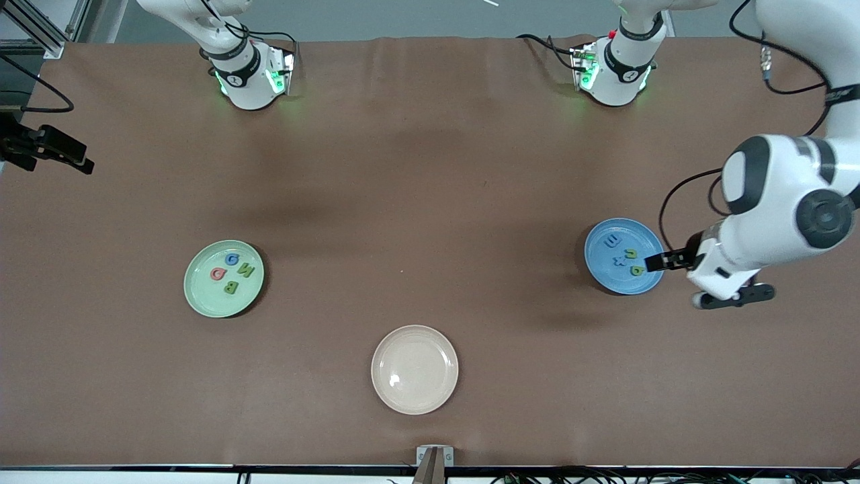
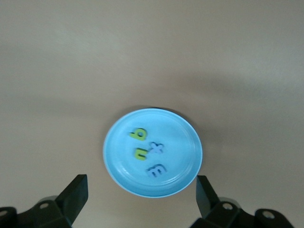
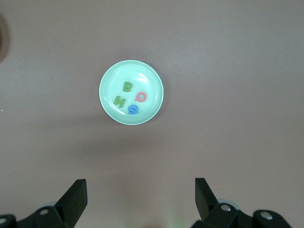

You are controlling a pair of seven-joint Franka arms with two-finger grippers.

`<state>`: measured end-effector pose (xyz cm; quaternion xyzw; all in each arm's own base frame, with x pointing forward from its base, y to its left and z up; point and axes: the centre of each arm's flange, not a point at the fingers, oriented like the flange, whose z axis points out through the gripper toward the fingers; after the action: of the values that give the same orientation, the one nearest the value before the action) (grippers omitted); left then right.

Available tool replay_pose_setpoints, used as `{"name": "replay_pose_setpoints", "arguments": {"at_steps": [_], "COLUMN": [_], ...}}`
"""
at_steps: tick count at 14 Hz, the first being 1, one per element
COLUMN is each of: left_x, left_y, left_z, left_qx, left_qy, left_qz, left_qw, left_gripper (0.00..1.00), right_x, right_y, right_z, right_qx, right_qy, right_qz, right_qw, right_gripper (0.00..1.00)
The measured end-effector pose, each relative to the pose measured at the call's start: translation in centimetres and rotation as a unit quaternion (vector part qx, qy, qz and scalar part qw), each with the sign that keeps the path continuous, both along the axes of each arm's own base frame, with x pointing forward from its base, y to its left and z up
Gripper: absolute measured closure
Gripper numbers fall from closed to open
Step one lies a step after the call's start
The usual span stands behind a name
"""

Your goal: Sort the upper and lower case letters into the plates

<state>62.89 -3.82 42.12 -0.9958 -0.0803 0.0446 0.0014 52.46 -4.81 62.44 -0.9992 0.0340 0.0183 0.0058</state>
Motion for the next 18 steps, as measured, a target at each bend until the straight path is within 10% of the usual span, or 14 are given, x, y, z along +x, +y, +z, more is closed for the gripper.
{"name": "replay_pose_setpoints", "arguments": {"at_steps": [7, 18], "left_x": [-6.8, -6.0], "left_y": [1.4, 2.6], "left_z": [18.5, 21.3], "left_qx": [0.009, -0.009], "left_qy": [-0.084, -0.093], "left_qz": [0.004, -0.020], "left_qw": [0.996, 0.995], "left_gripper": [0.00, 0.00], "right_x": [0.1, -0.1], "right_y": [0.0, -0.1], "right_z": [0.0, -0.2], "right_qx": [0.006, 0.010], "right_qy": [-0.004, 0.004], "right_qz": [0.016, 0.017], "right_qw": [1.000, 1.000], "right_gripper": [0.00, 0.00]}}
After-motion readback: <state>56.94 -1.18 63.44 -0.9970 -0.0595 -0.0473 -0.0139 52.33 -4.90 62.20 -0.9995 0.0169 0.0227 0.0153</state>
